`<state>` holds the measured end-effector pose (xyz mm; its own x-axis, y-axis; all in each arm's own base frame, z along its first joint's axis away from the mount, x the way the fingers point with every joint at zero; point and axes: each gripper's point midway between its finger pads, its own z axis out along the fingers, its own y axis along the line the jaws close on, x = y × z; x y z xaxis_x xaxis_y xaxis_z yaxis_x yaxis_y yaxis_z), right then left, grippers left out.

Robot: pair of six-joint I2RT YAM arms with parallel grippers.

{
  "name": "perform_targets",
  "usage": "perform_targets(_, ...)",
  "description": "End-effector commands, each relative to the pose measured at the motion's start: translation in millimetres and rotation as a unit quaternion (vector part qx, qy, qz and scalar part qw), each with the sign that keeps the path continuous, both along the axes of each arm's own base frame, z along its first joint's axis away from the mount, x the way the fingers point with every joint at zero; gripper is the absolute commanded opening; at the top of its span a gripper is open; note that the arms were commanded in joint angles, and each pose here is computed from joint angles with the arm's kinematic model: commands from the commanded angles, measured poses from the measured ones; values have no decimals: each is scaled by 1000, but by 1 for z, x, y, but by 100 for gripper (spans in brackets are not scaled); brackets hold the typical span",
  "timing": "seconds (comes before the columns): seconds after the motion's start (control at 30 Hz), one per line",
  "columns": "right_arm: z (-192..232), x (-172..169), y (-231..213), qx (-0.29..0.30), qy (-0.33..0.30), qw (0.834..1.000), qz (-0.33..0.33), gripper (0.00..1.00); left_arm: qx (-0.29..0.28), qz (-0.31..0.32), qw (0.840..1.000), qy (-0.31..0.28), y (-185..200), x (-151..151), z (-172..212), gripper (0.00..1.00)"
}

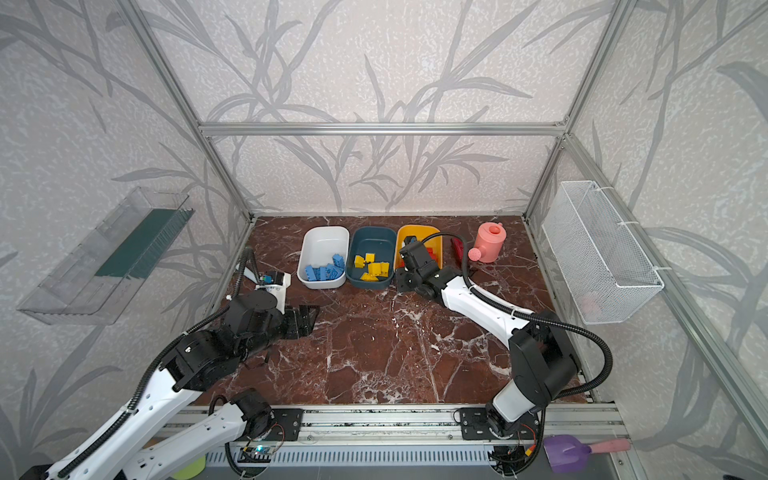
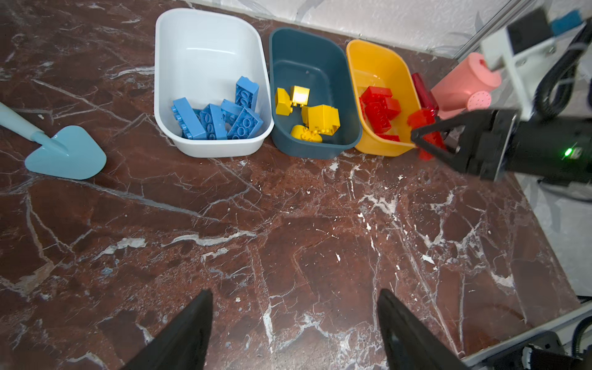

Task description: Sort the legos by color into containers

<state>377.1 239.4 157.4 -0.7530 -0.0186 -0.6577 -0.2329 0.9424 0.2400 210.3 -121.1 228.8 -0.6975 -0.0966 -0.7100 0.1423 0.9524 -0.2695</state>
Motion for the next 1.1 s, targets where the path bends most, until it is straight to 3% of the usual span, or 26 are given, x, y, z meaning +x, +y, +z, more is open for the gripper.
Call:
perform_targets(0.0, 0, 20, -6, 0, 9, 1000, 7, 23, 44, -7, 999, 21, 4, 0, -16, 80)
perform_targets(0.33, -31, 74, -32, -12, 31, 999, -23, 31, 29, -2, 998, 53, -16, 30, -45, 81)
perform_targets(0.63, -47, 92, -43, -10, 32, 999, -32, 54, 7, 22, 997, 69, -5, 43, -48, 80)
perform_targets(0.83, -21, 87, -49, -3, 6, 1000, -30, 76, 20, 35, 998, 49, 4, 46, -33, 81)
perform_targets(1.0, 16, 60, -73, -19, -50, 998, -37, 96, 51, 79, 995, 24, 28, 42, -16, 83)
perform_targets(1.07, 27, 46, -91, -38, -73, 995, -50, 99, 53, 98, 994, 5, 39, 37, -7, 88)
